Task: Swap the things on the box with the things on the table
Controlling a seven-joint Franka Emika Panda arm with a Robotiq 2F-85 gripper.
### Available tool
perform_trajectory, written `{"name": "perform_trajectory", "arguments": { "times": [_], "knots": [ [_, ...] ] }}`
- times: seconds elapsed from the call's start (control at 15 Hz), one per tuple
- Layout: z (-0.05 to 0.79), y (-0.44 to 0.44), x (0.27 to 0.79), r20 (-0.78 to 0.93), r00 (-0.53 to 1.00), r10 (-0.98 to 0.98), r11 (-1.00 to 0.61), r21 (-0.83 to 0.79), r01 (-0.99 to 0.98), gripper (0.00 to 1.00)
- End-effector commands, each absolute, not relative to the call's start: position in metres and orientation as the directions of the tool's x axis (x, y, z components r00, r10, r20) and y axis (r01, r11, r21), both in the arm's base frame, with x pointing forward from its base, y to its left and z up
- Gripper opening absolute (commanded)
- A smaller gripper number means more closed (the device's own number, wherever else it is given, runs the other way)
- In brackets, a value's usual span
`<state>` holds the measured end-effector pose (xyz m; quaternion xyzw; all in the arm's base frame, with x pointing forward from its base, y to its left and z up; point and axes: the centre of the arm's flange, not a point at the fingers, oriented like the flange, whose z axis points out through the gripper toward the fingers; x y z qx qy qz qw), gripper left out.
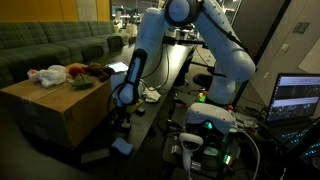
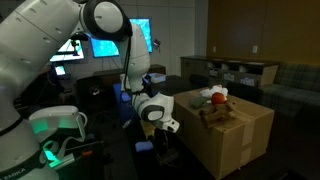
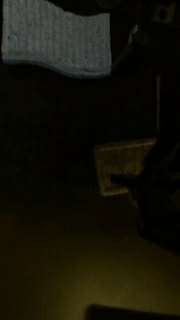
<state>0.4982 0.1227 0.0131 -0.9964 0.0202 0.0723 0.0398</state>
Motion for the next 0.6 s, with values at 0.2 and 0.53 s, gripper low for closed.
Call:
{"name": "perform_trajectory", "arguments": {
  "times": [0.2, 0.53],
  "knots": [
    [0.034, 0.180, 0.465, -0.167, 0.983, -0.071, -0.985, -0.144, -0.096, 1.00],
    [0.024, 0.216, 0.448, -0.168, 0.986, -0.015, -0.983, -0.175, -0.045, 1.00]
  ]
}}
